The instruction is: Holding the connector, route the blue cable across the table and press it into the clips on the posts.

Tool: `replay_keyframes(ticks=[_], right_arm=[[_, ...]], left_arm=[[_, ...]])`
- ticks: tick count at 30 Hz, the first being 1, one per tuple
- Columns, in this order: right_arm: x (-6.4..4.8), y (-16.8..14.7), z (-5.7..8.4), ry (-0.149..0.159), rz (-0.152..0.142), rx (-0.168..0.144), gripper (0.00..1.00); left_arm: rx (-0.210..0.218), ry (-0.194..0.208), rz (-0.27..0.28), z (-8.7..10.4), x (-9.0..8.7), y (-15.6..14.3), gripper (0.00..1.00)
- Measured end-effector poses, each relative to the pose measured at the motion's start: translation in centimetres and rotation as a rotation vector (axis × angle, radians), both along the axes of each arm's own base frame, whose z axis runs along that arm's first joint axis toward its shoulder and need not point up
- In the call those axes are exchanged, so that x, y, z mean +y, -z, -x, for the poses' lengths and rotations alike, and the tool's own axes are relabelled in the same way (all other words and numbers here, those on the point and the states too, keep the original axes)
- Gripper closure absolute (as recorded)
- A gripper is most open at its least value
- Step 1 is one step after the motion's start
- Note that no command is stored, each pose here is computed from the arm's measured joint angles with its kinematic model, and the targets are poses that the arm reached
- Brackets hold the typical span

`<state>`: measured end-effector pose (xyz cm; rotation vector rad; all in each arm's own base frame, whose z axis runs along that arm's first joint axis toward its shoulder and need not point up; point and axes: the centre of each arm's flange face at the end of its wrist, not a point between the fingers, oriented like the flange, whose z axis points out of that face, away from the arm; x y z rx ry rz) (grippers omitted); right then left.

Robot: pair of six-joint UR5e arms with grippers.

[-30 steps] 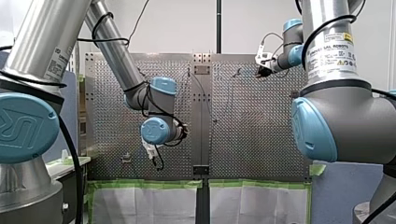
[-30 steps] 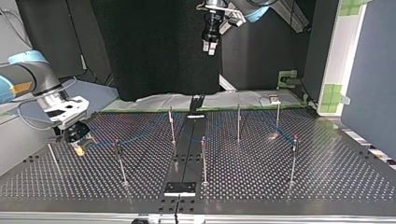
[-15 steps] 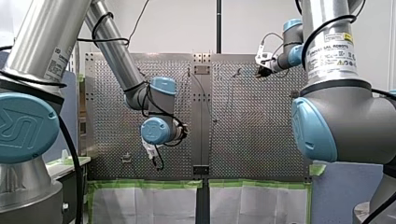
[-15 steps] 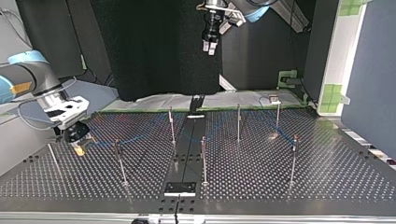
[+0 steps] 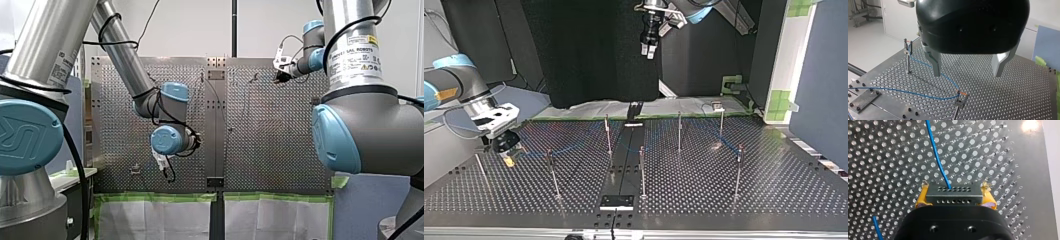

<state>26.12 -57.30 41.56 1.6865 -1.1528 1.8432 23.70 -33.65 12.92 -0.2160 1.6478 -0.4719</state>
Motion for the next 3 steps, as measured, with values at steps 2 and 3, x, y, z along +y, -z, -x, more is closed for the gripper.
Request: replay_keyframes(ticks=[2, 3], right_arm=[[0.00, 0.00, 0.00, 0.000, 0.000, 0.000, 1.00], [0.00, 0.00, 0.00, 0.000, 0.000, 0.000, 1.00]], left_arm=[[0.000, 0.000, 0.000, 0.00, 0.00, 0.00, 0.00], [0.000, 0.000, 0.000, 0.00, 0.00, 0.00, 0.00]])
